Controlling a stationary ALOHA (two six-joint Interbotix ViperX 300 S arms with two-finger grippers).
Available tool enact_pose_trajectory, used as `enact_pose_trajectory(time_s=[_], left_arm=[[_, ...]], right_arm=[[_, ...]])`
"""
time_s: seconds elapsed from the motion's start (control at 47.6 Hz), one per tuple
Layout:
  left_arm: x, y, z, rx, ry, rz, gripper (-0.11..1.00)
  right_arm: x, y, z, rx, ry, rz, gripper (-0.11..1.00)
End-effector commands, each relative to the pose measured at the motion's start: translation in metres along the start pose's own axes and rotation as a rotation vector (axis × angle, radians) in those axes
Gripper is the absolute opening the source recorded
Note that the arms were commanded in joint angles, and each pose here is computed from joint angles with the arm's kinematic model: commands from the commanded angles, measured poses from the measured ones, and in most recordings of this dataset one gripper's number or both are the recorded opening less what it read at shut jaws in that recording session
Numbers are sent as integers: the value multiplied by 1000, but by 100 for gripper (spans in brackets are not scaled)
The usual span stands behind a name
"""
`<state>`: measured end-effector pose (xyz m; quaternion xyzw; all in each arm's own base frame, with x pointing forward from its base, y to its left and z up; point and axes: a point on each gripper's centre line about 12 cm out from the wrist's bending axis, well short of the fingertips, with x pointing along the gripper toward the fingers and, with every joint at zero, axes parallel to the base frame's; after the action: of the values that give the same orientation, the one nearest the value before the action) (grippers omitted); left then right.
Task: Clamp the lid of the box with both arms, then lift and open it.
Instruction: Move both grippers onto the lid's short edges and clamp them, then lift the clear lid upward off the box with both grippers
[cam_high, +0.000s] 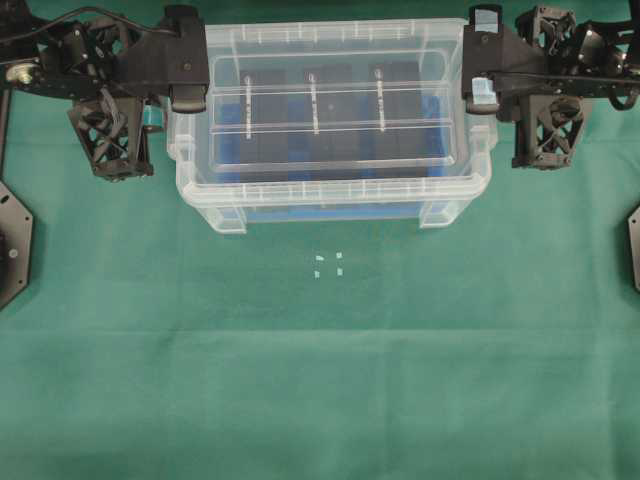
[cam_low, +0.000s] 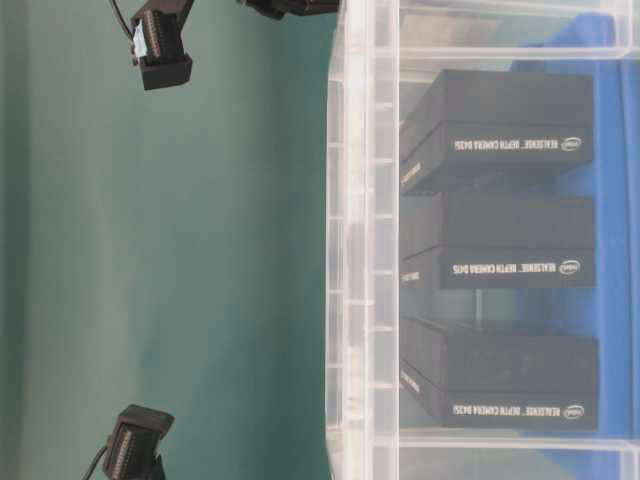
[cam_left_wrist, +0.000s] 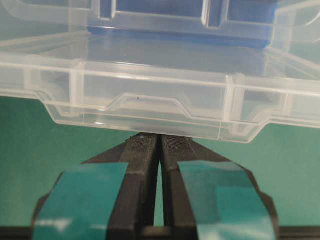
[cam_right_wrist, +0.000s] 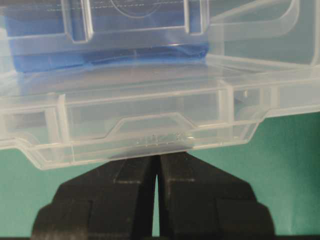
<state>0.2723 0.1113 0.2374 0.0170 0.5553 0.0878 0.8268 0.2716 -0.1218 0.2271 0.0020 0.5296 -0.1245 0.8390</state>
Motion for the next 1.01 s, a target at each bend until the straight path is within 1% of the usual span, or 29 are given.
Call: enact_pose_trajectory(time_s=[0.0,0.252,0.441,0.714,0.988], left_arm=[[-6,1,6,0,-36,10,1],[-10,0,9,4,-47,10,1],[-21,1,11,0,-67,16,1],[-31,0,15,4,-61,12,1],[-43,1,23,10,-61,10,1]], right_arm=[[-11,4,18,-6,-65,1,0],[-18,3,21,-7,-86,-3,0],[-25,2,25,-5,-92,-4,0],[-34,3,30,-12,-99,-3,0],[-51,0,36,-9,-129,-11,0]])
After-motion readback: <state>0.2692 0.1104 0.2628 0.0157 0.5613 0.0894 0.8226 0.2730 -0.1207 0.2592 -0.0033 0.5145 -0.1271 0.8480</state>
